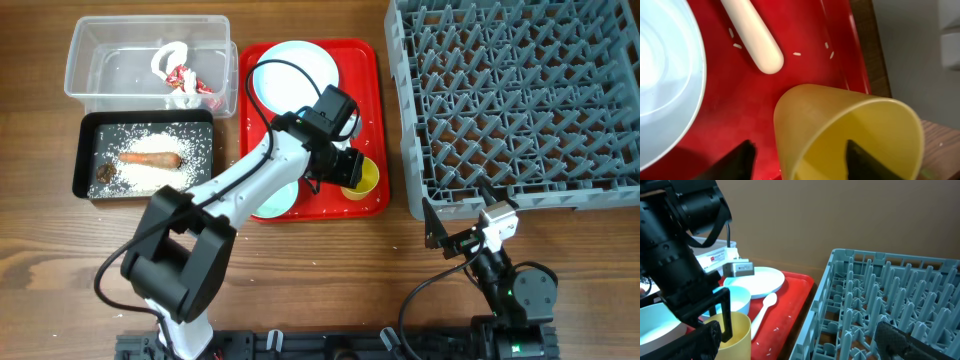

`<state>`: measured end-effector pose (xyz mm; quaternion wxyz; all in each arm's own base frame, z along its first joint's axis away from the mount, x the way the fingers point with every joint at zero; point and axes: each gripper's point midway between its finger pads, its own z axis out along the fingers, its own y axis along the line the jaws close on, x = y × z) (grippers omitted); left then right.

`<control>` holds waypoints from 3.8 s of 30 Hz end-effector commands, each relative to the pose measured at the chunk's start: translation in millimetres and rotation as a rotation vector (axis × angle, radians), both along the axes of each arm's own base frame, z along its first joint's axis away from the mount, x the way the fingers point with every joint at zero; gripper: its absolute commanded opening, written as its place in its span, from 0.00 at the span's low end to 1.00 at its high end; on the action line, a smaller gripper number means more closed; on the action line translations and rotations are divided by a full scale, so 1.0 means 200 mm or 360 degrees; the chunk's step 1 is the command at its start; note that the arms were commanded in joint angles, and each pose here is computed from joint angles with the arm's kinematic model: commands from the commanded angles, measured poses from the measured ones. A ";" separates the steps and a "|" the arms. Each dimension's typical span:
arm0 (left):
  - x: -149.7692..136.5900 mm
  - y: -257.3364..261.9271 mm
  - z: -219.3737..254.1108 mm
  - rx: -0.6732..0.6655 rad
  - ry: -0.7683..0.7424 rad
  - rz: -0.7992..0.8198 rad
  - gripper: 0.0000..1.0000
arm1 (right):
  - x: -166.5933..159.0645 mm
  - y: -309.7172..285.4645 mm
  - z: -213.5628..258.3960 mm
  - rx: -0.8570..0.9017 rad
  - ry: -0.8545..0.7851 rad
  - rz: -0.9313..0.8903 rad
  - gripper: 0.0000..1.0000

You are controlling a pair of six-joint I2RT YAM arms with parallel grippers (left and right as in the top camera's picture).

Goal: Sort waste into correct bins and load items into the dishwasher rack
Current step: 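Reach the left gripper to the yellow cup and grasp it, then lift the yellow cup and hand it to the right gripper, then carry the yellow cup with the right gripper into the grey dish rack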

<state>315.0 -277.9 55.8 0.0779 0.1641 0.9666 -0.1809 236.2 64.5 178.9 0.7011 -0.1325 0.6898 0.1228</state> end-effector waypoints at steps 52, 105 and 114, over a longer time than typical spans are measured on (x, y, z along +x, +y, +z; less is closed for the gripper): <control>0.11 0.32 1.12 -0.1682 0.0319 -0.0019 0.04 | 0.49 0.79 0.60 0.0774 0.0928 0.1734 0.94; 0.36 0.44 0.78 -0.1015 -0.0025 0.0403 0.53 | 0.75 0.25 0.32 0.0883 0.1043 0.1156 0.47; 0.46 0.62 0.63 -0.0626 -0.0181 0.0644 0.61 | 0.82 0.06 0.24 0.0694 0.1114 0.0468 0.47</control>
